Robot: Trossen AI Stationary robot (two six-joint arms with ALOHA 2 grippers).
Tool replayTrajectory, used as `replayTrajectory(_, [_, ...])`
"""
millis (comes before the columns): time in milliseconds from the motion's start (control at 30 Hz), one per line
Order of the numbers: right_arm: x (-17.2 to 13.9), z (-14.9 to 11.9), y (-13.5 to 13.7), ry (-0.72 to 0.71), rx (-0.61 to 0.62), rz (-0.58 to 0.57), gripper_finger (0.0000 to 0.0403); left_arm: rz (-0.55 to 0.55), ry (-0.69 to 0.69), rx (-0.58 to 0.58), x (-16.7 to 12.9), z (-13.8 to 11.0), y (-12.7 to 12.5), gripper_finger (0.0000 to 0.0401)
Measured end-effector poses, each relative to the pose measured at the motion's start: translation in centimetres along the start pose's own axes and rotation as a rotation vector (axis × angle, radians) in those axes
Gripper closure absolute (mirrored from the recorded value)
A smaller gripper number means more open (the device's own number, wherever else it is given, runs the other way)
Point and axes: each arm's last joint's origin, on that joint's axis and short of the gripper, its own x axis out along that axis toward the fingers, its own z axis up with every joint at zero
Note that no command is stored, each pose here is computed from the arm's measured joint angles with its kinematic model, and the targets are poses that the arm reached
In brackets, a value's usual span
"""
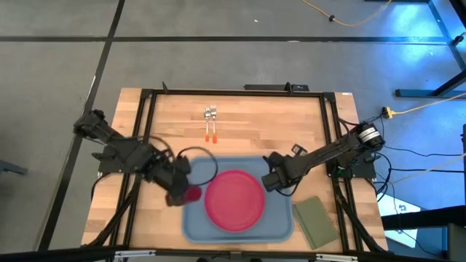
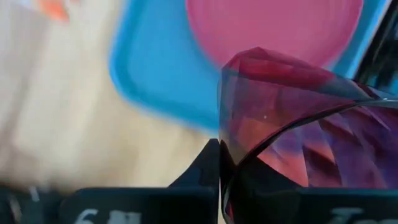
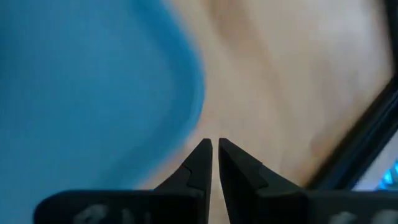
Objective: Pick and place plate/cup/fork/spoon on tray
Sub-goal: Put the red cup on the blue tray to the top right of the pink plate
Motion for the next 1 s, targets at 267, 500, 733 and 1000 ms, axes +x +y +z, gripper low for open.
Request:
replayTrajectory(267, [-1.8,-5.5,2.6,0.262,-0.072,0.156,0.0370,-0.025,-0.265,0.143,1.5,7.1,1.8,0.0399])
replayTrajectory(500, [-4.0,-11.6,5.4,0.397,-0.028,0.295,0.0370,-0.073,-0.303,0.202,5.1,12.2,3.5,0.0399])
replayTrajectory(733, [-5.5,-15.2,7.7,0.381,0.030,0.480,0.0370,-0.237,-0.346,0.219,9.3,16.3,3.9,0.0399])
replayTrajectory(1000, [-6.6,-16.6,9.0,0.370,-0.019,0.638,0.0370,-0.220,-0.362,0.222,11.2,20.7,3.0,0.0399])
